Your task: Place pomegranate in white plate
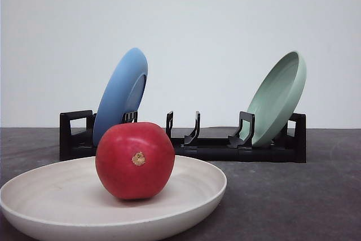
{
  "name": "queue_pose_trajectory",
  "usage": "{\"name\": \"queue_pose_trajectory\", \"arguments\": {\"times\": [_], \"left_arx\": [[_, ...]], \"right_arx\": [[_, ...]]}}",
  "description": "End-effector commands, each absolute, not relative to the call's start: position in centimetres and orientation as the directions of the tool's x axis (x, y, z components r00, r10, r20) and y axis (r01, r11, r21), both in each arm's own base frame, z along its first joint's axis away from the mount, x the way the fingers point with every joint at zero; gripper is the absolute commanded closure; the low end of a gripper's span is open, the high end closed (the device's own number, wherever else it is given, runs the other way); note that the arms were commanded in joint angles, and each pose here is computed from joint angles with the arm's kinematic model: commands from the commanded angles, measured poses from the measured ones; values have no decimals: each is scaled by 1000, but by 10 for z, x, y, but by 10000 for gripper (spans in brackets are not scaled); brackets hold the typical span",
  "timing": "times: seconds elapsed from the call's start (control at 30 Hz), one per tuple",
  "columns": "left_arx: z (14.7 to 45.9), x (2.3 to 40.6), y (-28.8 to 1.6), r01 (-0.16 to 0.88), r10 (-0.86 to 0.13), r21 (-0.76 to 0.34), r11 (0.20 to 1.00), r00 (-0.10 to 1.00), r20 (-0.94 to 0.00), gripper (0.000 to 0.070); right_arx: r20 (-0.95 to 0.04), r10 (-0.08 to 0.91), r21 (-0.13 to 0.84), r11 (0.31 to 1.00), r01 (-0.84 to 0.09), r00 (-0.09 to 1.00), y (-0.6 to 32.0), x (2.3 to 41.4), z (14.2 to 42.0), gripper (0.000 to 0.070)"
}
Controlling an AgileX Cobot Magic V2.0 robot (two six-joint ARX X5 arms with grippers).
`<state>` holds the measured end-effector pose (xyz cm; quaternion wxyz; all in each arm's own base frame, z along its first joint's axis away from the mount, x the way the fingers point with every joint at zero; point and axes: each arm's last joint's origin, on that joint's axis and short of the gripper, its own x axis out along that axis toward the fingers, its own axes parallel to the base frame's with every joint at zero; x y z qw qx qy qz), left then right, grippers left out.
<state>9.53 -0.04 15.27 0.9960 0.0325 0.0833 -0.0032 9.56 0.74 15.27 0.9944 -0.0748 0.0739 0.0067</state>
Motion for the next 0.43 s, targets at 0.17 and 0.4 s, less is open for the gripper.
{"name": "queue_pose_trajectory", "arguments": {"times": [0.17, 0.4], "left_arx": [[149, 96, 0, 12, 2, 78, 997, 984, -176, 700], [149, 96, 0, 12, 2, 78, 997, 984, -176, 700]], "right_arx": [[-149, 1, -155, 988, -24, 989, 7, 96, 152, 693], [-149, 1, -155, 988, -24, 989, 7, 96, 152, 693]]}}
